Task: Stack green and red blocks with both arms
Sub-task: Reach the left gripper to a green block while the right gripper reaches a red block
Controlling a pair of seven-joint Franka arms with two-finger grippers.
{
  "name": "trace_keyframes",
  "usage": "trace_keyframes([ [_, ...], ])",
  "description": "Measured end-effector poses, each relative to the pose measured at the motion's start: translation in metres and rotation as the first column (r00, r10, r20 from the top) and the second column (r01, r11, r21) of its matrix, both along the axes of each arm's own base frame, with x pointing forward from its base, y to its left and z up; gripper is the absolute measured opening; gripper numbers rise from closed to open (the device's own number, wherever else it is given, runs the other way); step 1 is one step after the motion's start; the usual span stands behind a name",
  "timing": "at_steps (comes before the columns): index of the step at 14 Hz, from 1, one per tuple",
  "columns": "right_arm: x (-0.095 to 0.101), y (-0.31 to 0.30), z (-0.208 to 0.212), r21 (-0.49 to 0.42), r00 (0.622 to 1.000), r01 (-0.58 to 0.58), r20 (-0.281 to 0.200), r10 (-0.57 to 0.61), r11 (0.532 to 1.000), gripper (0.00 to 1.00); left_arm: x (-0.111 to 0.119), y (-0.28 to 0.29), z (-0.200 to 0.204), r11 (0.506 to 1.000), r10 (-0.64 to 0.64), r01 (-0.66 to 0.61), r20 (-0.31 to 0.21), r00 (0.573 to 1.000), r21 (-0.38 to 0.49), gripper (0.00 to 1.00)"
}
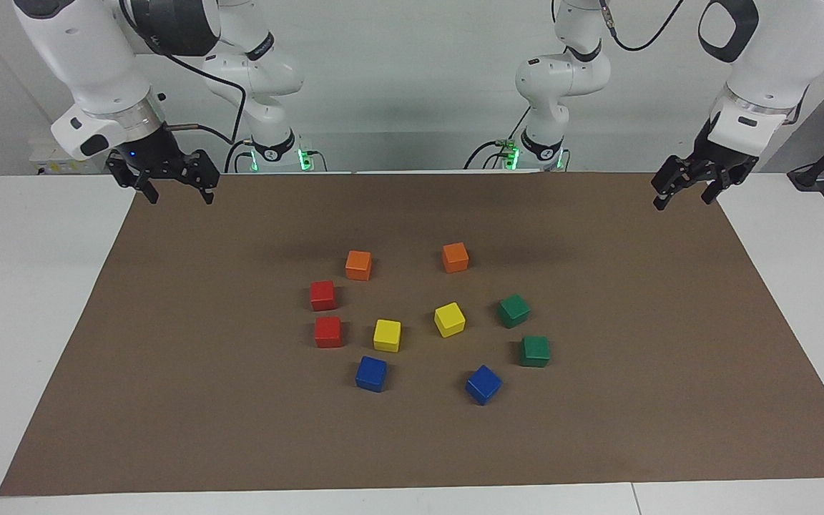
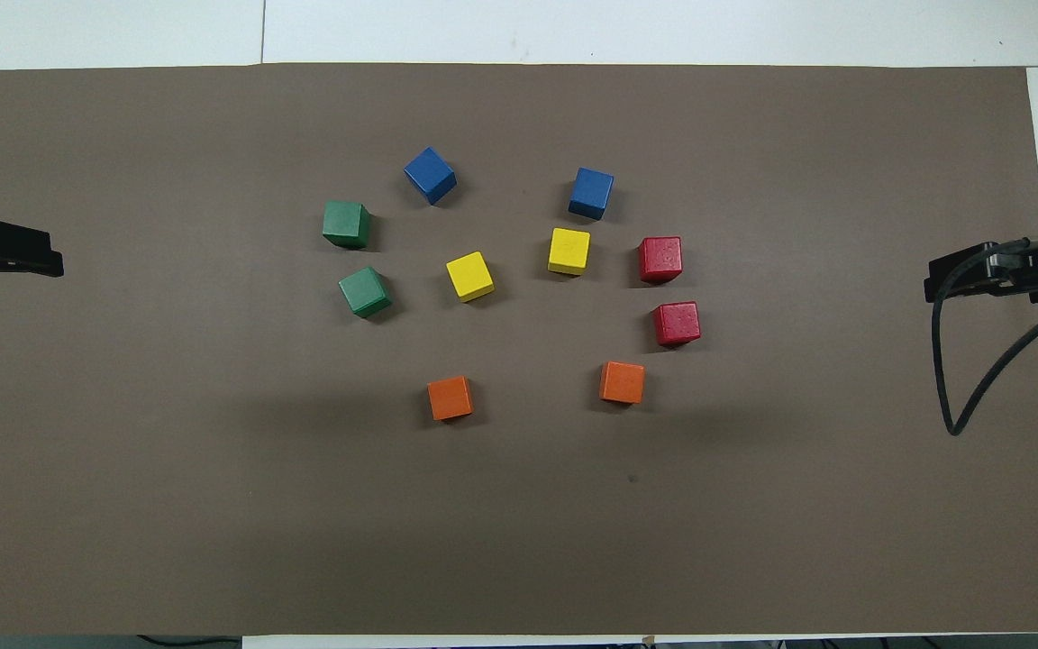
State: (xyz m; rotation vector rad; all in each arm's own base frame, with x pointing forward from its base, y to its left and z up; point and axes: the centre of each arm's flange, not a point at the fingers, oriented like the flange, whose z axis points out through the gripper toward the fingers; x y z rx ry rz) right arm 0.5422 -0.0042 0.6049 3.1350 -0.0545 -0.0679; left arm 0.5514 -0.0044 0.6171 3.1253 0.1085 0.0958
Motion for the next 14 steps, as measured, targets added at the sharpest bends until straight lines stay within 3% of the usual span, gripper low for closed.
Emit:
trace_keyframes([
  [14, 0.0004, -0.0027, 0.0004, 0.000, 1.000, 0.005, 0.012, -0.005, 1.000, 1.00, -0.0026, 0.0072, -0.0094, 1.000, 0.014, -0.014, -0.021, 1.000, 0.000, 1.00],
])
